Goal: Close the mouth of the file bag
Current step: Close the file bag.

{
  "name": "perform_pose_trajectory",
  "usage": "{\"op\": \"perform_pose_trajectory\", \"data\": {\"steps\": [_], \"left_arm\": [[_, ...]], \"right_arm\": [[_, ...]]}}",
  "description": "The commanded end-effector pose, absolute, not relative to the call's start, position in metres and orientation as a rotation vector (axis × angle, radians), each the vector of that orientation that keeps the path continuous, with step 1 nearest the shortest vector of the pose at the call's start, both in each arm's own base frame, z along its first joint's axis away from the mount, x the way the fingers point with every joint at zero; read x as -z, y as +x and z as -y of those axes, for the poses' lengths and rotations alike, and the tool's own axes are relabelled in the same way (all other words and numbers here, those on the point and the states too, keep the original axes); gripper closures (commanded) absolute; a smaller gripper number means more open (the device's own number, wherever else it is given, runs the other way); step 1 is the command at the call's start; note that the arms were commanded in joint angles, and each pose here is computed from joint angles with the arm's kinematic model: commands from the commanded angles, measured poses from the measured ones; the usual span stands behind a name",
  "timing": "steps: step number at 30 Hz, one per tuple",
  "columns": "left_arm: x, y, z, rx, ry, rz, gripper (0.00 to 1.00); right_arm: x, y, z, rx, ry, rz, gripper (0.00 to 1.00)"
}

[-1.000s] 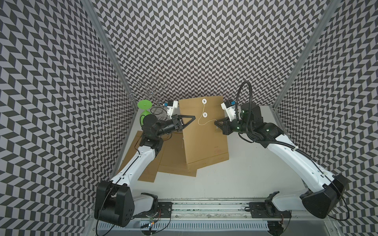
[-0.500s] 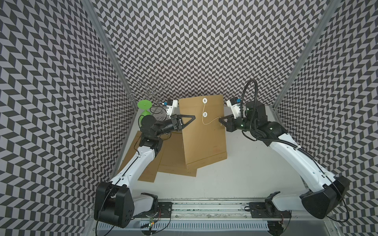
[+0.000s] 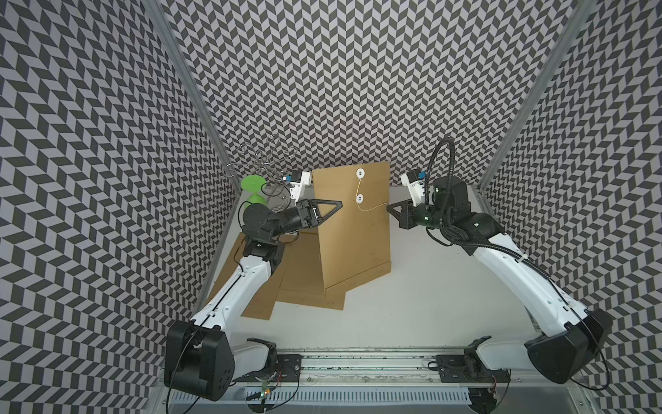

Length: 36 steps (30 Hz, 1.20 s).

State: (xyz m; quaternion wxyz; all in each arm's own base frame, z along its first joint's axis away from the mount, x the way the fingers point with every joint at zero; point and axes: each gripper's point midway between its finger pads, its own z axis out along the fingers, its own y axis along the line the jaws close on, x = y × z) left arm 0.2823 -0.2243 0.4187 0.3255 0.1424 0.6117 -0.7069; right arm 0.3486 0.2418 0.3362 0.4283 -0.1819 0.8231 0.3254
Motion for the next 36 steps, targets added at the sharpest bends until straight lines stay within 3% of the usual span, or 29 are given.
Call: {"op": "perform_pose_trajectory", "data": {"steps": [1,20,36], "left_arm": [[-0.45,0.261,0.223,1.837,0.494,-1.497,1.0],[-0.44,0.254,0.229,1.818,0.551,-1.544,1.0],[-0.405,0.285,0.226,1.691,0.413,-1.691,1.0]], "right_arm": [[-0.355,0.36,-0.238,-0.791,-0.422,-1.987,1.0],[-0.38,0.374,-0.223,-0.715,-0.35,-1.936,1.0],[-0.399,0.361,-0.211,-0.672,-0.326,-1.918,1.0]]}}
